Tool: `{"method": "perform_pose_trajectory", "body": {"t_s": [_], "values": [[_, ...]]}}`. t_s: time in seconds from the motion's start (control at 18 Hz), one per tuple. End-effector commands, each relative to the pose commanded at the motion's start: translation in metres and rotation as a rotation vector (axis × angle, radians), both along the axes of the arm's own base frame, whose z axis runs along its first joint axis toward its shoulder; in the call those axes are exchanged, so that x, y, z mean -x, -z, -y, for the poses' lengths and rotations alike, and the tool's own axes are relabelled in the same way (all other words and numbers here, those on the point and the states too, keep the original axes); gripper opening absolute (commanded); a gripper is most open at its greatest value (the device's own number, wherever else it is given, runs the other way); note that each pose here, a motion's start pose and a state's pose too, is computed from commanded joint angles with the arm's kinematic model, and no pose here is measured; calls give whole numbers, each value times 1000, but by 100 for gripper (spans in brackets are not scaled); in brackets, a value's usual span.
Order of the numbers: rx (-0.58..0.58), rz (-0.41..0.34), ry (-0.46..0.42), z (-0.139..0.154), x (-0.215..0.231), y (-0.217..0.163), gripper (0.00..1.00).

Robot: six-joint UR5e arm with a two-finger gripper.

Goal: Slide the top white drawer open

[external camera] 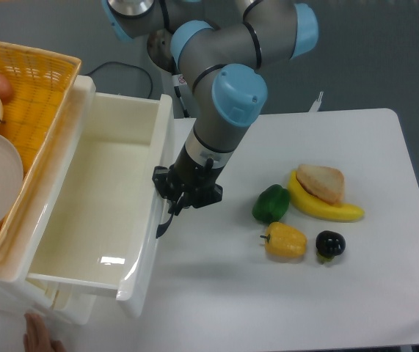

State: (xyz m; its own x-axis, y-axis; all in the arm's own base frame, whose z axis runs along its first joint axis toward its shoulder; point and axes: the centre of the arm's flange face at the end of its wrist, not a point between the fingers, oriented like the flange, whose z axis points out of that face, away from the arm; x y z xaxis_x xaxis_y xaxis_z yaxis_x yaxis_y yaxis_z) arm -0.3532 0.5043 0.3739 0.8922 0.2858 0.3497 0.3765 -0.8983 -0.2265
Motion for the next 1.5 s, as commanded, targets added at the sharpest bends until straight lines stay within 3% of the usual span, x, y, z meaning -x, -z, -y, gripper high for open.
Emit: {"method": "perform_pose_trajectory", "body": {"t_s": [0.39,0.61,0.83,1.06,1.22,1.5], "values": [[0,-2,-14,5,7,-1,20],[-10,-10,-22,7,12,-6,43],[-24,-30,3,9,18,-10,73],[-34,-37,-10,16,26,-14,92],[-59,-39,-34,23,40,-21,98],[-106,-64,-48,53,77,-29,100]]}}
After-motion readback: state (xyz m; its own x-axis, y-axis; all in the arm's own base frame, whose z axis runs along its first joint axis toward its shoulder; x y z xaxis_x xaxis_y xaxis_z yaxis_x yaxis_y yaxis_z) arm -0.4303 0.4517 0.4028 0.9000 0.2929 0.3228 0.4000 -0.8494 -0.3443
